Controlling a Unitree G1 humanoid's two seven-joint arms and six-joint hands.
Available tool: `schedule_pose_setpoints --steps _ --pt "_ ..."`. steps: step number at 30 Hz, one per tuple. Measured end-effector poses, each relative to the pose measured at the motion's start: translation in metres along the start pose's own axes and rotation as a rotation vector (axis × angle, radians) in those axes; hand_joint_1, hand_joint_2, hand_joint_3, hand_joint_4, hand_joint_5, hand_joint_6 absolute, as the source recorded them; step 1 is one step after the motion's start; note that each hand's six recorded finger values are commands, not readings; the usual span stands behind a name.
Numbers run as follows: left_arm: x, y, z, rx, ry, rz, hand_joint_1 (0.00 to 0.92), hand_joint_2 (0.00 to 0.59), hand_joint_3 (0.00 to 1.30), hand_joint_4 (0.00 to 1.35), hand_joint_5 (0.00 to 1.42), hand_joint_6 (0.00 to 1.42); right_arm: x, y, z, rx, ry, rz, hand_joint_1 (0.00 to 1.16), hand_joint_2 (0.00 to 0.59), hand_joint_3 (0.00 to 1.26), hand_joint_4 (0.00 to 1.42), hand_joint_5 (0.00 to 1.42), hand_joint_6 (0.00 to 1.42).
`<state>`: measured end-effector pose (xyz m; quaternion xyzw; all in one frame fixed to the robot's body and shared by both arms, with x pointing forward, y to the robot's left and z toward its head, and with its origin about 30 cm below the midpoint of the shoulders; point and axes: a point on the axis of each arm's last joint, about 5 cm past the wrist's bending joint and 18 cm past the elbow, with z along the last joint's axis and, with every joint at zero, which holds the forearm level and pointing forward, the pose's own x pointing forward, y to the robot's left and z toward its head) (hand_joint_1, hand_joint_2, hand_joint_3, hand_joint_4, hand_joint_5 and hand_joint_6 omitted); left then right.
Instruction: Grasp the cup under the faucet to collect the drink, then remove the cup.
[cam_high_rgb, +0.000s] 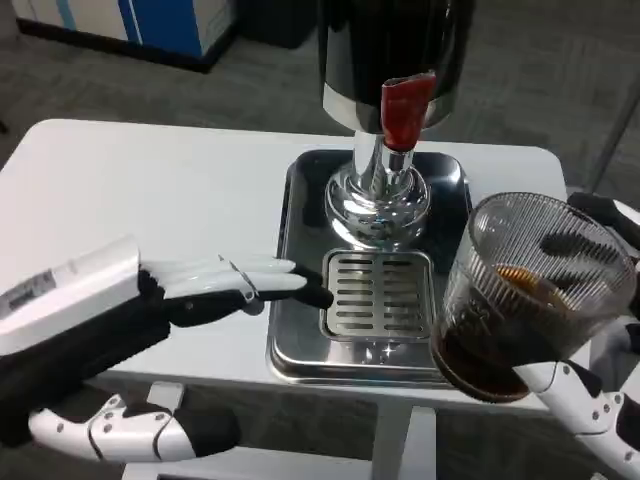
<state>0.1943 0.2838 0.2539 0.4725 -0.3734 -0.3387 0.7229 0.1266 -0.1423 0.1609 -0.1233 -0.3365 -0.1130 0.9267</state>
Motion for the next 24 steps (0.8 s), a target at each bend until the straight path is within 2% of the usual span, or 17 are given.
schedule_pose_setpoints --steps 15,18,24 --pt "-0.007 0.002 -0.0013 0.004 0.033 0.020 0.000 0.201 0.22 0.12 0.14 0.38 0.002 0.0051 0.0016 0.024 -0.012 0.009 0.73 0.249 0.79 0.98 1.17 1.42" --pt "-0.011 0.001 -0.0010 0.000 0.044 0.027 0.000 0.201 0.22 0.12 0.15 0.40 0.004 0.0085 0.0023 0.030 -0.025 0.017 0.73 0.249 0.79 0.98 1.17 1.42" --pt "-0.019 0.002 -0.0007 -0.002 0.071 0.050 0.000 0.201 0.22 0.12 0.16 0.42 0.005 0.0151 0.0024 0.053 -0.031 0.039 0.73 0.249 0.79 0.98 1.17 1.42"
